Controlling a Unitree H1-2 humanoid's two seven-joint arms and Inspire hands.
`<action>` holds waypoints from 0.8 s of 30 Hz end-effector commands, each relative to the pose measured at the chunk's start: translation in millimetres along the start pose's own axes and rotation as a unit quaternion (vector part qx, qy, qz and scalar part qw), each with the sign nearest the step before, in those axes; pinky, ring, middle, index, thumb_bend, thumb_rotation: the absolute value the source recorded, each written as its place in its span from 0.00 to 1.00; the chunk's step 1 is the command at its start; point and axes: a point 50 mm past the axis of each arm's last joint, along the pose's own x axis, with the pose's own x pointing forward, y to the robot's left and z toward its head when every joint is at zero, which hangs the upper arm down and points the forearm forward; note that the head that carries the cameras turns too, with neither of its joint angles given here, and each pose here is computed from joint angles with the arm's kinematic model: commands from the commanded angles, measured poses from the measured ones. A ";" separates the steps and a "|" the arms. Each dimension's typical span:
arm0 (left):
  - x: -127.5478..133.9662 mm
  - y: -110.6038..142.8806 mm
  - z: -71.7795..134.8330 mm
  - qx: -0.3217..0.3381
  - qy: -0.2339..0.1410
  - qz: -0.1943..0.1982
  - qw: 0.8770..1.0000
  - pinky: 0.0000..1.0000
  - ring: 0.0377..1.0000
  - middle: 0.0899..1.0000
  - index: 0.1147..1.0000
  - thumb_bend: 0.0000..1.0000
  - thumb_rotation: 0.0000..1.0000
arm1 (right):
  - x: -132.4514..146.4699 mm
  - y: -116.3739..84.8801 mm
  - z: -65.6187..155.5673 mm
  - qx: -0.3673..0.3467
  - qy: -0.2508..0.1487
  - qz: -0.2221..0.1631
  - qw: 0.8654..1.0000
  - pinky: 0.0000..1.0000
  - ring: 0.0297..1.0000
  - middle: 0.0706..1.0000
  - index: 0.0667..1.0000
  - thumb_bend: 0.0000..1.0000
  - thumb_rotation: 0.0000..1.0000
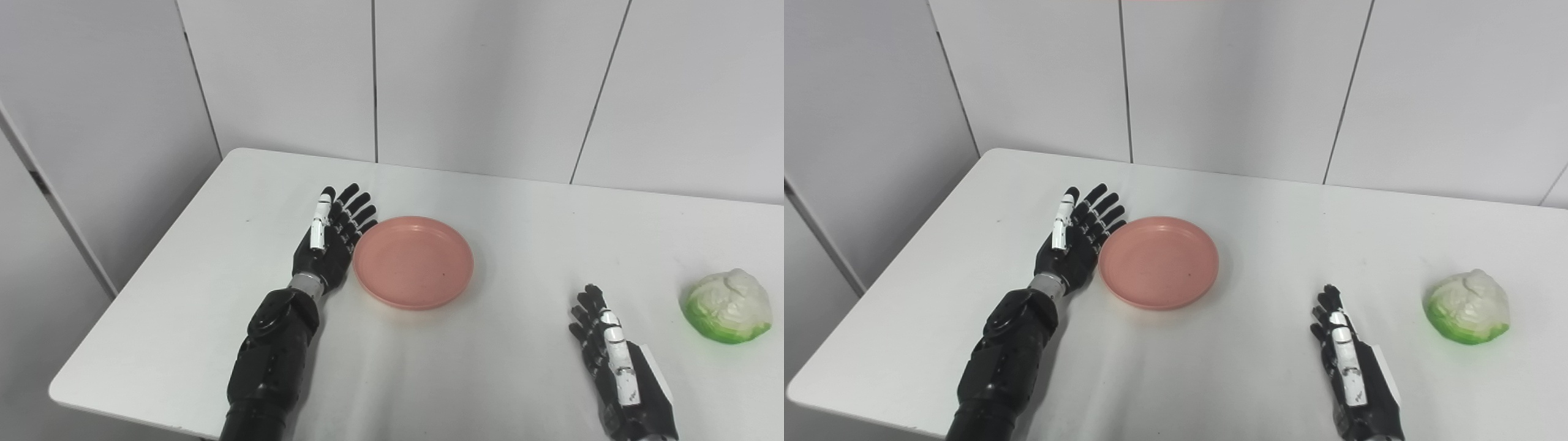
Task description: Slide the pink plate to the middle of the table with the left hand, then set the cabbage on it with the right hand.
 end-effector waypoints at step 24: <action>-30.9 -37.8 -25.5 -0.015 0.068 -0.078 0.995 0.98 0.96 0.96 0.94 0.41 1.00 | 12.5 20.0 5.9 0.005 -0.012 0.008 1.000 1.00 1.00 1.00 1.00 0.33 1.00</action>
